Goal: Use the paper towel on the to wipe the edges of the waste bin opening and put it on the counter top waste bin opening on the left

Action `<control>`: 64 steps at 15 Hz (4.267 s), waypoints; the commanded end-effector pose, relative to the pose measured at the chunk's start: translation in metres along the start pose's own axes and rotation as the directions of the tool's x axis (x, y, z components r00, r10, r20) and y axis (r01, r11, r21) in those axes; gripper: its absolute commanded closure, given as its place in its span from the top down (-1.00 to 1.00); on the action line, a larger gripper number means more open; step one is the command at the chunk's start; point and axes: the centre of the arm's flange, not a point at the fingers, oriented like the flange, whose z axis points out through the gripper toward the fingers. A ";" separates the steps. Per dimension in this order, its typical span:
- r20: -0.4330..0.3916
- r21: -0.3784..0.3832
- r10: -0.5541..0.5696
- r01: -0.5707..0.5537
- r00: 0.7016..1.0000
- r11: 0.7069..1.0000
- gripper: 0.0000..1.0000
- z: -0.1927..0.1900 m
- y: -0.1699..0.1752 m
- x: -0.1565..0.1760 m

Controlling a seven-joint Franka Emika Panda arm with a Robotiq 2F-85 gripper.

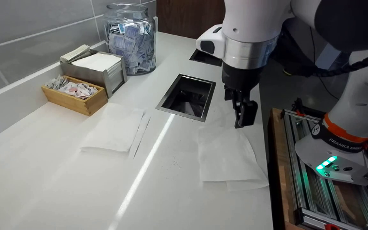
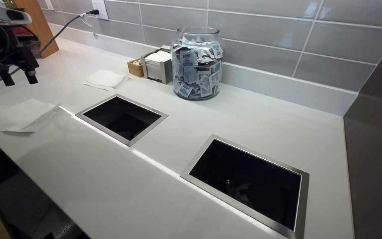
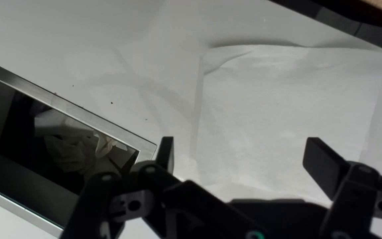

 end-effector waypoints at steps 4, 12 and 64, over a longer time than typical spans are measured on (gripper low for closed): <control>-0.059 0.069 0.001 0.003 0.998 0.998 1.00 0.012 -0.002 0.005; -0.100 0.166 0.043 -0.025 0.994 0.986 1.00 0.057 -0.016 0.019; -0.254 0.103 -0.181 0.213 0.950 0.972 -0.99 0.101 -0.002 0.117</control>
